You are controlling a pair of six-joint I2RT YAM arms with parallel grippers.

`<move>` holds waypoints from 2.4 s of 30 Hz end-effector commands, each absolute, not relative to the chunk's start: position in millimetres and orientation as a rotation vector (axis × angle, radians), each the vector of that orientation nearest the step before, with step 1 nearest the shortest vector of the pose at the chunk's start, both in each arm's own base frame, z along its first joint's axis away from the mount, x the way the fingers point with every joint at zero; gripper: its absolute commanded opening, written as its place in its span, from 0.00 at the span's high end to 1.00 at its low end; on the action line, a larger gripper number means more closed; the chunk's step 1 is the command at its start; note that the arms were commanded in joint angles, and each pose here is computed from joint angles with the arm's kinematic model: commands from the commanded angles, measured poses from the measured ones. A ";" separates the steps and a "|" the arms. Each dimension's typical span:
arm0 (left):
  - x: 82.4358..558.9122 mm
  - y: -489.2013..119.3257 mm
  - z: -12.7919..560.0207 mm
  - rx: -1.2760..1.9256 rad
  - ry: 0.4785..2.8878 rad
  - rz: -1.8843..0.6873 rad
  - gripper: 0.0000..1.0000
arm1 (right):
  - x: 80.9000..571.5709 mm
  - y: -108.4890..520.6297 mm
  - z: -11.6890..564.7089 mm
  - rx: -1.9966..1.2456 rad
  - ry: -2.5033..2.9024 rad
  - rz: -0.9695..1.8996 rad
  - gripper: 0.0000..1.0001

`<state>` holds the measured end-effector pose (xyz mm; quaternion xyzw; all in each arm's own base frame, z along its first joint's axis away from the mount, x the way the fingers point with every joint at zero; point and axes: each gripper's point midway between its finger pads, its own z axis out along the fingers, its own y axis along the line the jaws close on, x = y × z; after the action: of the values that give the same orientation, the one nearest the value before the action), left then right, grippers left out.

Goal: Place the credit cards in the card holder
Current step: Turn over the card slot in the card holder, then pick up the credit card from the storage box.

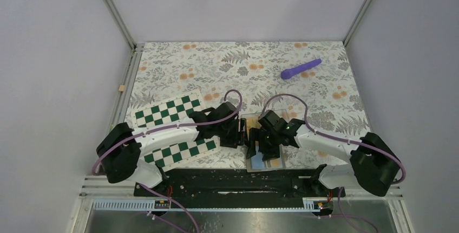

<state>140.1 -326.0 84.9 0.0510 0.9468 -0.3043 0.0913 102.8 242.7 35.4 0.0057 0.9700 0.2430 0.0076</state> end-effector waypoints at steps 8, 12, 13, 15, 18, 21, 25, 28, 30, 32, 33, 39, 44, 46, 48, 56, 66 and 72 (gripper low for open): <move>189.6 -325.9 147.9 0.106 2.591 -1.009 0.36 | 186.6 240.2 148.1 -0.110 2.698 0.923 0.18; 204.9 -328.3 153.6 0.055 2.577 -1.085 0.35 | 213.4 225.2 156.5 -0.106 2.691 0.849 0.18; 208.6 -328.4 152.3 0.043 2.583 -1.090 0.35 | 220.5 223.9 154.2 -0.102 2.704 0.834 0.18; 214.3 -328.4 146.9 0.021 2.604 -1.087 0.35 | 233.6 221.2 152.0 -0.084 2.732 0.825 0.21; 222.1 -326.9 135.1 -0.027 2.644 -1.067 0.36 | 252.0 220.6 145.2 -0.083 2.764 0.800 0.27; 228.7 -322.8 117.9 -0.085 2.691 -1.023 0.39 | 263.4 223.1 133.3 -0.091 2.807 0.775 0.34; 236.3 -319.2 97.8 -0.090 2.748 -0.930 0.42 | 268.6 226.7 114.1 -0.104 2.882 0.754 0.43; 239.9 -323.5 86.6 -0.078 2.779 -0.910 0.46 | 266.8 228.5 99.0 -0.098 2.928 0.759 0.47; 243.0 -325.4 80.4 -0.071 2.792 -0.895 0.48 | 263.9 229.7 88.7 -0.083 2.951 0.771 0.52; 245.3 -325.9 71.8 -0.069 2.813 -0.866 0.50 | 260.2 231.6 78.4 -0.056 2.970 0.793 0.54; 246.5 -326.8 70.1 -0.067 2.818 -0.861 0.51 | 259.0 232.3 73.5 -0.047 2.977 0.801 0.55; 249.9 -329.3 58.6 -0.060 2.845 -0.834 0.61 | 253.8 235.8 53.5 -0.005 3.008 0.830 0.59; 247.3 -329.2 53.7 -0.053 2.861 -0.828 0.74 | 251.6 237.6 42.7 0.012 3.029 0.827 0.64; 246.9 -329.9 53.8 -0.049 2.861 -0.830 0.77 | 249.9 239.6 39.5 0.012 3.038 0.830 0.66; 246.6 -330.7 54.4 -0.046 2.861 -0.832 0.79 | 247.1 242.6 37.7 0.006 3.047 0.832 0.71; 242.0 -334.0 50.4 -0.028 2.876 -0.830 0.82 | 239.1 250.1 36.1 -0.018 3.055 0.843 0.82; 239.1 -336.6 48.9 -0.001 2.884 -0.796 0.88 | 235.2 257.9 61.4 -0.074 3.001 0.864 1.00; 237.7 -335.8 48.1 0.016 2.892 -0.763 0.89 | 229.3 261.6 70.9 -0.113 2.992 0.851 1.00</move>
<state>233.1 -323.7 44.2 -0.0140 0.9667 -0.2486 0.0599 236.8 243.9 46.3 -0.0156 0.9687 0.2475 0.0051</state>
